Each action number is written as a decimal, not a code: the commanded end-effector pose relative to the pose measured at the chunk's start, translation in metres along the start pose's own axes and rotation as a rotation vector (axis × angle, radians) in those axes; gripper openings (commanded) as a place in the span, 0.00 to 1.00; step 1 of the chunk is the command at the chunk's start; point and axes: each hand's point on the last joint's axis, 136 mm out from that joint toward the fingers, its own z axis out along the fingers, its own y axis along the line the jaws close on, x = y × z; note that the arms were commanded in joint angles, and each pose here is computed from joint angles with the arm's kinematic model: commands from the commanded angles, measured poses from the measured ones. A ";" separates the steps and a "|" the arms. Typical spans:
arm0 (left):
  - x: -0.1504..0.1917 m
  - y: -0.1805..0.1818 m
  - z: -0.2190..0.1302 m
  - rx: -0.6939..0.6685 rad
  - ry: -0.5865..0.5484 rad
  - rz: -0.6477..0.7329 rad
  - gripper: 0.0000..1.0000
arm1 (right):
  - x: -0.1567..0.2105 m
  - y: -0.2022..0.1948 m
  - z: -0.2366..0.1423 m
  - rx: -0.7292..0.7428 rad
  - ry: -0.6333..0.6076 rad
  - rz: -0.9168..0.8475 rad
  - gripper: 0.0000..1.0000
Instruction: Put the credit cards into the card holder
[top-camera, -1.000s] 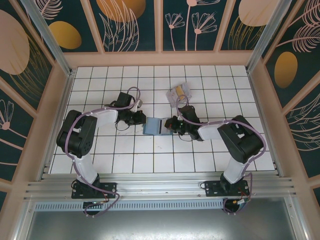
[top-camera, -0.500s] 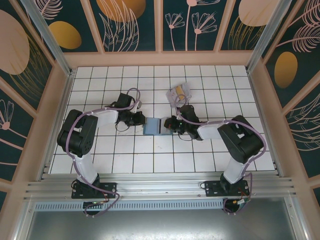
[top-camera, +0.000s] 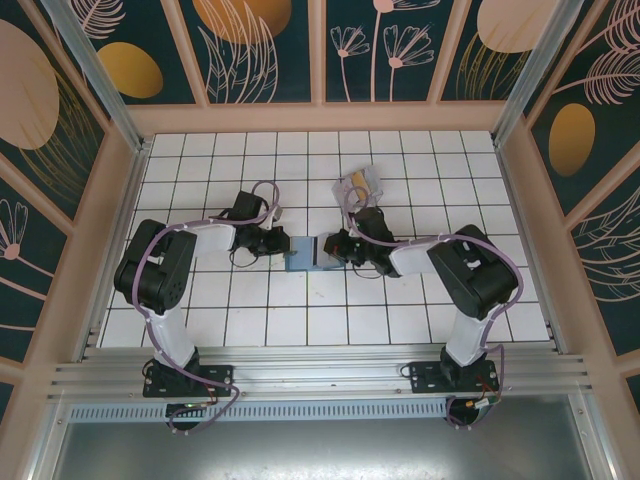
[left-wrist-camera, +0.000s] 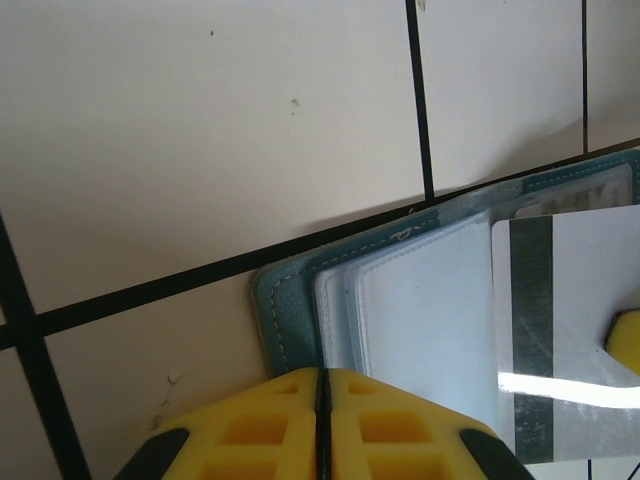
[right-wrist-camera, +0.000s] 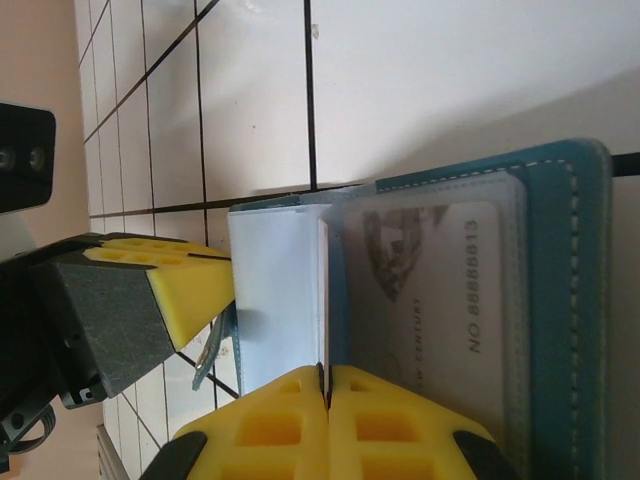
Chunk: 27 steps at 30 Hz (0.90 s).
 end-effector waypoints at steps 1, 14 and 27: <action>0.015 0.007 0.008 -0.001 0.048 -0.031 0.11 | 0.009 -0.001 0.009 0.009 0.039 -0.030 0.00; 0.016 0.005 0.009 0.012 0.048 -0.036 0.11 | 0.020 -0.014 0.015 0.046 0.078 -0.033 0.00; 0.018 0.005 0.008 0.016 0.046 -0.040 0.11 | 0.025 -0.004 0.035 0.162 0.089 -0.158 0.01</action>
